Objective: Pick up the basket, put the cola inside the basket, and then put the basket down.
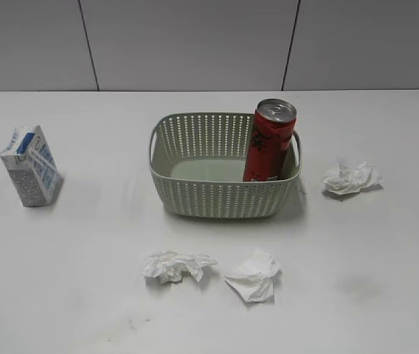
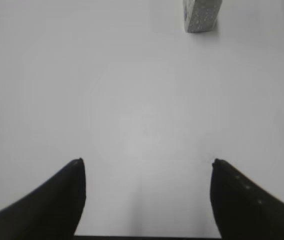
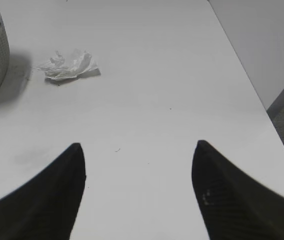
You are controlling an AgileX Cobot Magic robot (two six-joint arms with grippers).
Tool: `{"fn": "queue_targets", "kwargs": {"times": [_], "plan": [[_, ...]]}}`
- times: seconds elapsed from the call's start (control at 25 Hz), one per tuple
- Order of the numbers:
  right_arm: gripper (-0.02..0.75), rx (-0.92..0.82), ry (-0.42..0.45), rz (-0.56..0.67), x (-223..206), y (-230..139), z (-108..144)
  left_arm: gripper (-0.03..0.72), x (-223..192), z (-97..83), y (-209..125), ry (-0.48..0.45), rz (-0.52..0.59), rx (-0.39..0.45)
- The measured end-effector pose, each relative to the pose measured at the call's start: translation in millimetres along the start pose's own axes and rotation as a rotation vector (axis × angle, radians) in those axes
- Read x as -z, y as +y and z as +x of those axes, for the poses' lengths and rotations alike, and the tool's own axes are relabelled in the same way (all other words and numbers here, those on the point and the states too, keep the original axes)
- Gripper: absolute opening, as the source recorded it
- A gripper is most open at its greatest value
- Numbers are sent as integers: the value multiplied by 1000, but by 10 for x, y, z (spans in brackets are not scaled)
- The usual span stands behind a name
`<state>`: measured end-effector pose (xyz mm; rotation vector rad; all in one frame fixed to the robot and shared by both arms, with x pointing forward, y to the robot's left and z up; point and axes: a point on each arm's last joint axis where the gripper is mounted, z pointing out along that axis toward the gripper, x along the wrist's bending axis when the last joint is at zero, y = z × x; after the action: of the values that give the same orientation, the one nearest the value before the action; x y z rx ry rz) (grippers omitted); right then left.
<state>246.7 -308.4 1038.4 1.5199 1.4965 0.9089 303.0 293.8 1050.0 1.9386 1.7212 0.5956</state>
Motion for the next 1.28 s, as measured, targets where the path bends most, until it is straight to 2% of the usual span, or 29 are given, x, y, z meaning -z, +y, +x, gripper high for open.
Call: {"fn": "queue_targets", "kwargs": {"times": [0.56, 1.04, 1.28], "plan": [[521, 0, 0, 0, -2, -1, 0, 591, 433, 61, -547, -24, -414, 24], [521, -1, 1, -2, -2, 1, 1, 589, 418, 65, -565, -19, -413, 22], [521, -1, 1, -2, -2, 1, 1, 552, 419, 64, -565, -13, -413, 28]]}}
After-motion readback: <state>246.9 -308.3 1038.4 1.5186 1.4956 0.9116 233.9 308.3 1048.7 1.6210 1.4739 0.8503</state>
